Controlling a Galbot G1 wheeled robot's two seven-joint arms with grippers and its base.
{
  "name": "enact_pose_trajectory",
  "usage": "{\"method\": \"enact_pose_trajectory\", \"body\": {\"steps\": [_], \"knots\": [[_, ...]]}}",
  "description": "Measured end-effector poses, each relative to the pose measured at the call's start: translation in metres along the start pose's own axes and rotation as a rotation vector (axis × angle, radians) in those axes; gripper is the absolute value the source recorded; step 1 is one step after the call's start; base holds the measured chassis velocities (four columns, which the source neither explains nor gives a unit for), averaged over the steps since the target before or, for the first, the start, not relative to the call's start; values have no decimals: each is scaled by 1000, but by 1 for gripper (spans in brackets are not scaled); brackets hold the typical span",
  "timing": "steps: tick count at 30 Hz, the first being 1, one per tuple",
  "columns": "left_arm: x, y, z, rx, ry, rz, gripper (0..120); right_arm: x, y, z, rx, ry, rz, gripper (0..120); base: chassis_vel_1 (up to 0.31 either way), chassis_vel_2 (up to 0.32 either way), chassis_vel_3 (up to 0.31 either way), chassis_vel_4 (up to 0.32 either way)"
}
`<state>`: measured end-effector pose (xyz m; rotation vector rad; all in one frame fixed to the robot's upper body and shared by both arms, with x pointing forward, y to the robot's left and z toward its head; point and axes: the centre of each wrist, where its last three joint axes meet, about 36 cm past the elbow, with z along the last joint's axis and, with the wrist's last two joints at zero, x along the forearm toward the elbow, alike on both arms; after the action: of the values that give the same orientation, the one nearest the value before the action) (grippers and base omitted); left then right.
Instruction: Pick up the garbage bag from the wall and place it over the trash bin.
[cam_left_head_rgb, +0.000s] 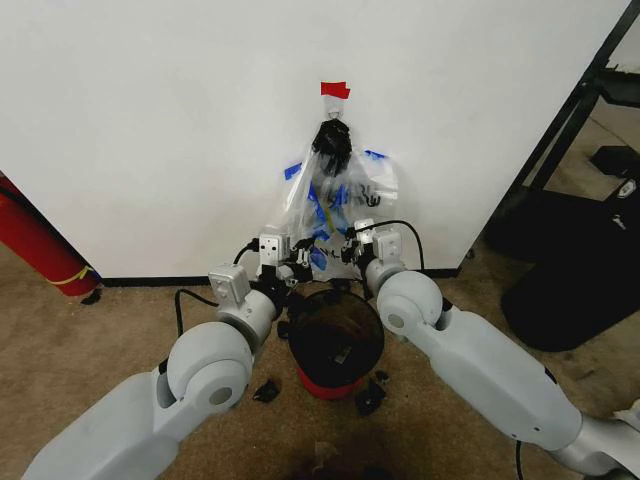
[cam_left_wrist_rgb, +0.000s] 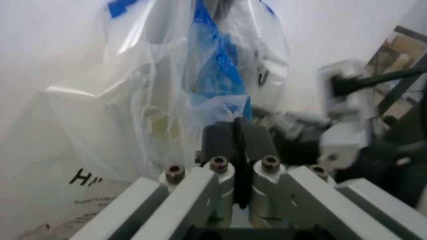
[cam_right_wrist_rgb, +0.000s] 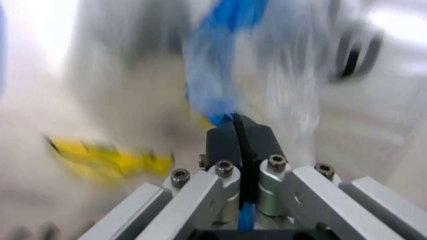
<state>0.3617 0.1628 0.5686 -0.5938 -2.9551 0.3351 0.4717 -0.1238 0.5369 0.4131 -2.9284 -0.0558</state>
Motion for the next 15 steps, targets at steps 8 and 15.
{"method": "enact_pose_trajectory", "body": {"steps": [8,15], "knots": [[13,10,-8,-11,-34,-7,0,32,-21,10,-94,-223,-49,0,0,0,0,0],[33,10,8,21,-34,-51,0,64,-27,29,-130,-284,-70,0,0,0,0,0]]}}
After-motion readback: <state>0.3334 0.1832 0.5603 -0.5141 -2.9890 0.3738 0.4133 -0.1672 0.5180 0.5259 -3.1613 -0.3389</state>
